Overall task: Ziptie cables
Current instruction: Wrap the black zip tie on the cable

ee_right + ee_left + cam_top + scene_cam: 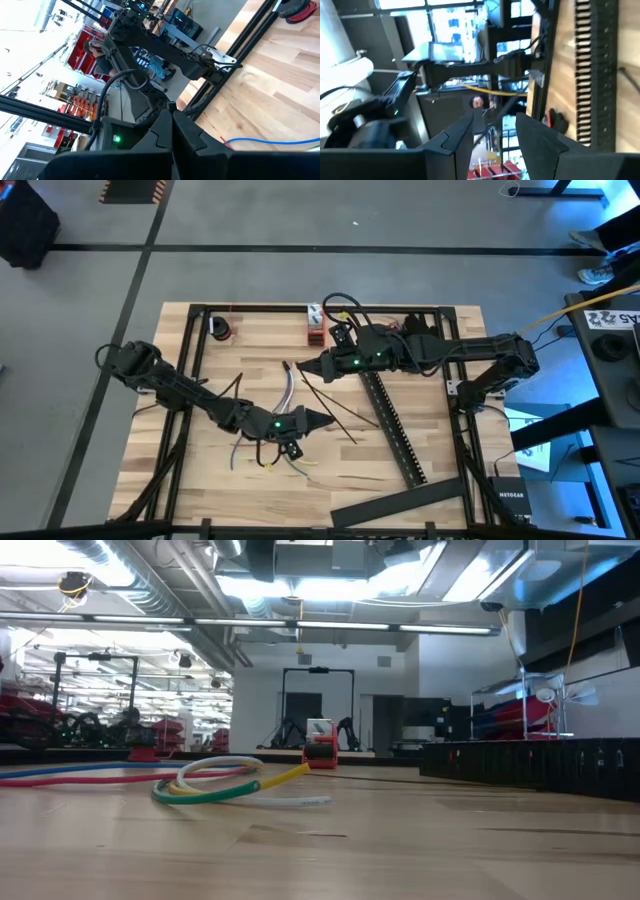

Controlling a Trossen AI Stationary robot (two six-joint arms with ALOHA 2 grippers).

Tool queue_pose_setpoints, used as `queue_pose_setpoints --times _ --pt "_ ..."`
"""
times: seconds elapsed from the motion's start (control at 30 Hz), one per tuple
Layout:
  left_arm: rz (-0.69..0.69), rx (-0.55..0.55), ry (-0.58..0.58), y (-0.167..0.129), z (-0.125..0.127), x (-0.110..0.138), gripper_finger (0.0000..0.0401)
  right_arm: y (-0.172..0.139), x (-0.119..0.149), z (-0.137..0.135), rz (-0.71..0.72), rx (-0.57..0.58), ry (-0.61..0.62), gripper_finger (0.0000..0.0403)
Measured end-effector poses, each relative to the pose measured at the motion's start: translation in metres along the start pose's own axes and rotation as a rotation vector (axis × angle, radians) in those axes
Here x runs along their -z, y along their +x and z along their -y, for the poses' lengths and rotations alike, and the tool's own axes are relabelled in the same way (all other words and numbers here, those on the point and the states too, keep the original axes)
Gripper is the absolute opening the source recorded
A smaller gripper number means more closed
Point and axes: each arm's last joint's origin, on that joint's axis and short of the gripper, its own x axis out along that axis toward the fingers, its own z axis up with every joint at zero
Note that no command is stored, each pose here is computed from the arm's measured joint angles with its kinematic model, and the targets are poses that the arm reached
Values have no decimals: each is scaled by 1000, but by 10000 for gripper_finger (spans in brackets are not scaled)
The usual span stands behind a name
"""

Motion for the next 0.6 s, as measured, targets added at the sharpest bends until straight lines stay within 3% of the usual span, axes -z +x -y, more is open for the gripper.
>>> queue_pose_setpoints --times 0.4,0.6 --pt "0 -46 -67 23 3 4 139 0 1 2 -15 25 40 0" --pt "42 -14 -135 20 6 -1 77 0 3 4 -30 40 24 0"
